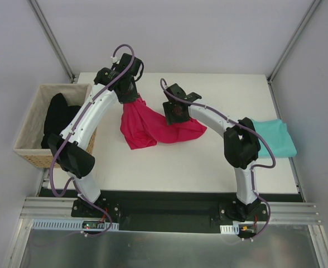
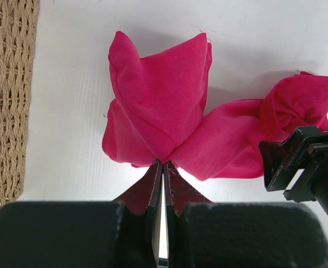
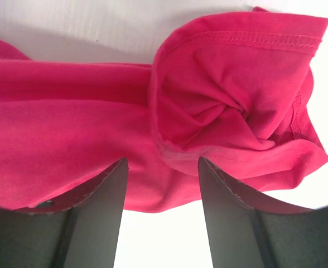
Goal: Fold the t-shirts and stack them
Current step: Flatten out the tshirt
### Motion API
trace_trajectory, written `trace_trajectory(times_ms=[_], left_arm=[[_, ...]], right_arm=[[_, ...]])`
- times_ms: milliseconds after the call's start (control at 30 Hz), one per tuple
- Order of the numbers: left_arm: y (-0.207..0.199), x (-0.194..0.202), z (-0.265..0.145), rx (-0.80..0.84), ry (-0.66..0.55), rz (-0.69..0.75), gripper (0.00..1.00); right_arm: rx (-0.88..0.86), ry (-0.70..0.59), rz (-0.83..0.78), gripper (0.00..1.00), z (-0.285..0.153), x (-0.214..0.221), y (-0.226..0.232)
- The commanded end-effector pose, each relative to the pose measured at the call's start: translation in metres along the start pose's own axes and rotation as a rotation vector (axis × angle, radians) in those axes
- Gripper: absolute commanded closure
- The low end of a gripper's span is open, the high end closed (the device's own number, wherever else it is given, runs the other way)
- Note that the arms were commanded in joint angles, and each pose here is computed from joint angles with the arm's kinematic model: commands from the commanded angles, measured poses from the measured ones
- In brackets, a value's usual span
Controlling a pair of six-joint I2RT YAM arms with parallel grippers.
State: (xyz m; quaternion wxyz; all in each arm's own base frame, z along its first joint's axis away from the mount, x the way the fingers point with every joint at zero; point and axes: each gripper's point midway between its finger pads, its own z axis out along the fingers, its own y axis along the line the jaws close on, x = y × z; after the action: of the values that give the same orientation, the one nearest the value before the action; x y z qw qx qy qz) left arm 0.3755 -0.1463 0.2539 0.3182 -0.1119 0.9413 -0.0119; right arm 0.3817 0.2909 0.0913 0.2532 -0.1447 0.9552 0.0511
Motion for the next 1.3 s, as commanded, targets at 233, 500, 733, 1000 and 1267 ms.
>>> trace_trajectory(times_ms=[233,500,733,1000,1267], left_arm=[[0.006,-0.003,-0.003,0.004,-0.005,-0.006,1.0],[0.006,-0.002,-0.002,0.005,-0.002,-0.013,1.0],[0.006,-0.002,-0.001,0.003,0.001,-0.016,1.0],[0.007,-0.003,-0.001,0.002,-0.001,-0.021,1.0],[0.007,-0.002,-0.002,0.005,0.001,-0.031,1.0]], right_arm=[[0.016,-0.044,0.077,0.46,0.004,-0.018,-0.028],[0.007,-0.037,0.092,0.46,0.011,-0.022,-0.033],[-0.02,-0.023,0.103,0.46,0.014,-0.021,-0.026],[-0.039,-0.012,0.112,0.83,0.018,-0.019,-0.021],[-0.001,-0.071,0.096,0.99,-0.005,-0.042,-0.035]])
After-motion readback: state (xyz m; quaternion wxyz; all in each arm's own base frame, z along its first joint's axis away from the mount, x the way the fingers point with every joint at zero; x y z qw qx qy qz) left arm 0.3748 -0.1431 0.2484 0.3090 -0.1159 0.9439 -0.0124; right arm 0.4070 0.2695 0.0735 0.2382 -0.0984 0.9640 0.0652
